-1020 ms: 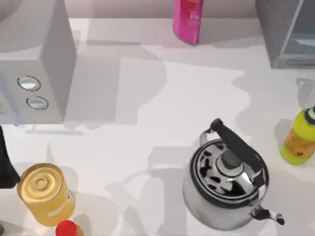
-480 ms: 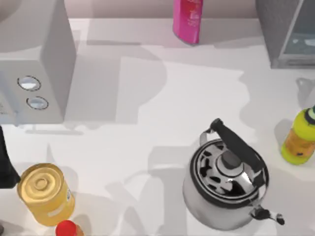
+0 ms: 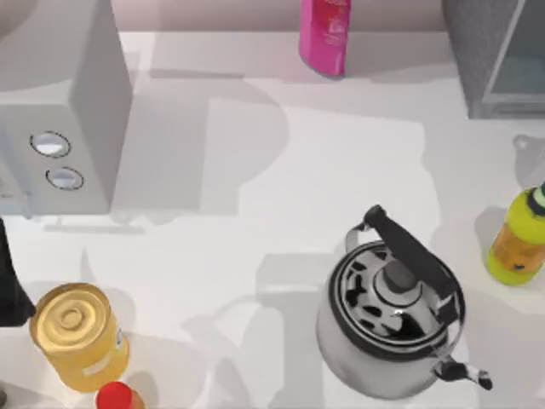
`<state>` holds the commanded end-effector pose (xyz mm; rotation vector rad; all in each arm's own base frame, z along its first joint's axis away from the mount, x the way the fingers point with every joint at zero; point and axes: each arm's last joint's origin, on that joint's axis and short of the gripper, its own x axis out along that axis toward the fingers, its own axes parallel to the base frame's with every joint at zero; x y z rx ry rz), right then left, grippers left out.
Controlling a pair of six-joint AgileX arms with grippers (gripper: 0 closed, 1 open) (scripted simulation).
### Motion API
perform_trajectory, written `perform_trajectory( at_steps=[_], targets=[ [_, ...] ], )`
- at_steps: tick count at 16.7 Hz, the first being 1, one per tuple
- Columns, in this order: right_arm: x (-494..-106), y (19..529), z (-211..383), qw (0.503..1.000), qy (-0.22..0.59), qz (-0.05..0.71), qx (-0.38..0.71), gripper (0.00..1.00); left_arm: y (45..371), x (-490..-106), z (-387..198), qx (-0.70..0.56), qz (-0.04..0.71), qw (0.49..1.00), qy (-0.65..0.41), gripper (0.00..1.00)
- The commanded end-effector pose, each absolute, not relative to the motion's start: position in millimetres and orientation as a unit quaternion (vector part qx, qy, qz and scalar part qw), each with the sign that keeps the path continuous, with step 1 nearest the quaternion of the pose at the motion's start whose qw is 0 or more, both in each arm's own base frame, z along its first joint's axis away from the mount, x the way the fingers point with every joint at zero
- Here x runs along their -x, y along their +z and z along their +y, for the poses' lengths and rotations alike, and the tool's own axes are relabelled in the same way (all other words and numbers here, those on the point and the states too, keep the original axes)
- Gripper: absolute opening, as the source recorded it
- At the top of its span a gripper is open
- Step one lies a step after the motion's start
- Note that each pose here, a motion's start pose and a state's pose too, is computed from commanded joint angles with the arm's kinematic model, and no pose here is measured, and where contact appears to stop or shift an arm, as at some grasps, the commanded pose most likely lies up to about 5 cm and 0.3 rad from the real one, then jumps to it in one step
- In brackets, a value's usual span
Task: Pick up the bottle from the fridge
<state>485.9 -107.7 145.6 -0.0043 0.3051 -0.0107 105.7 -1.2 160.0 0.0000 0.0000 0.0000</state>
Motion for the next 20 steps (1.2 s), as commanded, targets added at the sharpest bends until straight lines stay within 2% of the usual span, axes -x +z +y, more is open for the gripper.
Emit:
perform_trajectory(
  at_steps=[5,18,20],
  targets=[
    [-488.4,143.2,-107.0,0.988,-0.005,0.152,0.002,1.00,160.0,-105.7,-1.2,0.000,0.000,1.000,0.000,1.00],
    [-488.4,143.2,-107.0,0.988,-0.005,0.152,0.002,0.02,160.0,-105.7,-1.2,0.000,0.000,1.000,0.000,1.00],
    [-488.4,143.2,-107.0,0.988,-0.005,0.152,0.002,0.00,160.0,-105.7,-1.2,0.000,0.000,1.000,0.000,1.00]
  ],
)
